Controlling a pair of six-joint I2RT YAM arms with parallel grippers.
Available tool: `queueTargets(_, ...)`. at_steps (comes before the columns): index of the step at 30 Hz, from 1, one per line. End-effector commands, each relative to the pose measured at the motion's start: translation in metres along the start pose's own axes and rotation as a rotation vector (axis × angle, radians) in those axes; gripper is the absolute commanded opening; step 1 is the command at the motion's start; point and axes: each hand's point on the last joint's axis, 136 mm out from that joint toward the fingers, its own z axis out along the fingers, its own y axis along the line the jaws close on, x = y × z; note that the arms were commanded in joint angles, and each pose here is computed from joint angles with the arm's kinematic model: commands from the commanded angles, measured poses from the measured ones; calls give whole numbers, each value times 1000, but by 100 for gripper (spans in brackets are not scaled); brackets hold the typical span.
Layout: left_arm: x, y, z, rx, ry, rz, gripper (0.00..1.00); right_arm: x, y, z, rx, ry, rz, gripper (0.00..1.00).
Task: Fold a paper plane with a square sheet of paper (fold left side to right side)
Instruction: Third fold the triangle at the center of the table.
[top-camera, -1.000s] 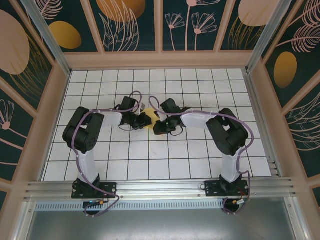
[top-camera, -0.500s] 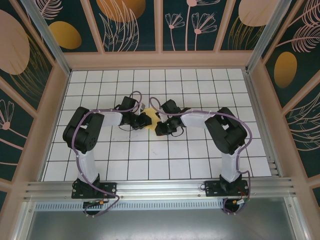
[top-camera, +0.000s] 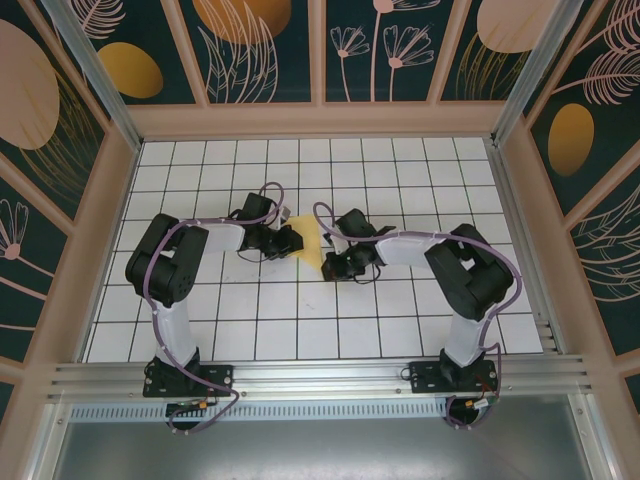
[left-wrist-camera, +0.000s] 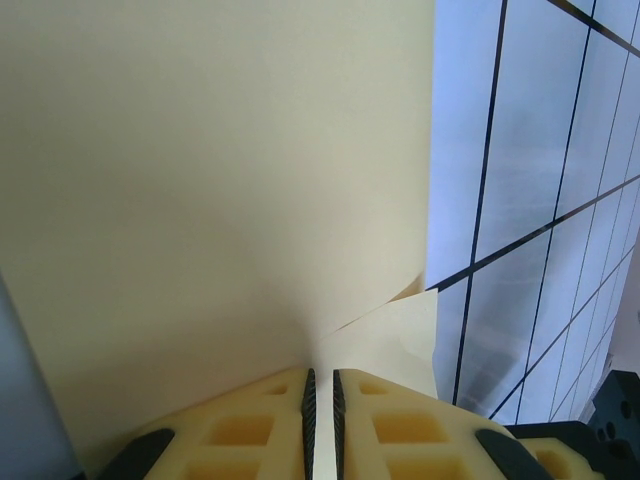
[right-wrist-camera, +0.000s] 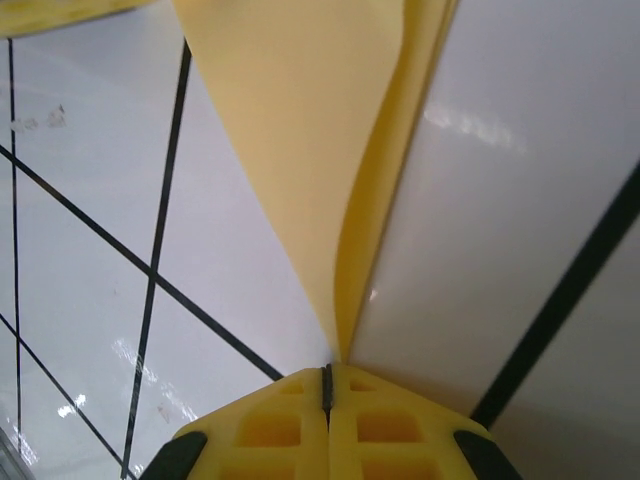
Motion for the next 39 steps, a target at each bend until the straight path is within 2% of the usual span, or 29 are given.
queueTargets(1, 16, 42, 12, -131, 26, -37, 18, 7, 6, -18, 2, 41, 40, 5)
queueTargets(8, 16, 39, 11, -125, 24, -32, 17, -38, 46, -28, -110, -22, -9, 5)
queueTargets(14, 15, 37, 10, -121, 23, -32, 17, -54, 27, -3, -36, -24, 18, 4)
queueTargets(20, 15, 36, 9, -119, 21, -30, 18, -33, -3, 15, 52, 44, 73, 3)
queueTargets(29, 7, 22, 2, -99, -4, -15, 19, 14, -32, 16, 143, 123, 162, 1)
queueTargets(32, 4, 11, -4, -77, -18, -5, 21, 19, -36, 17, 150, 127, 176, 0)
queueTargets(39, 10, -17, -15, -60, -20, 45, 18, 12, -38, 20, 161, 109, 187, 0)
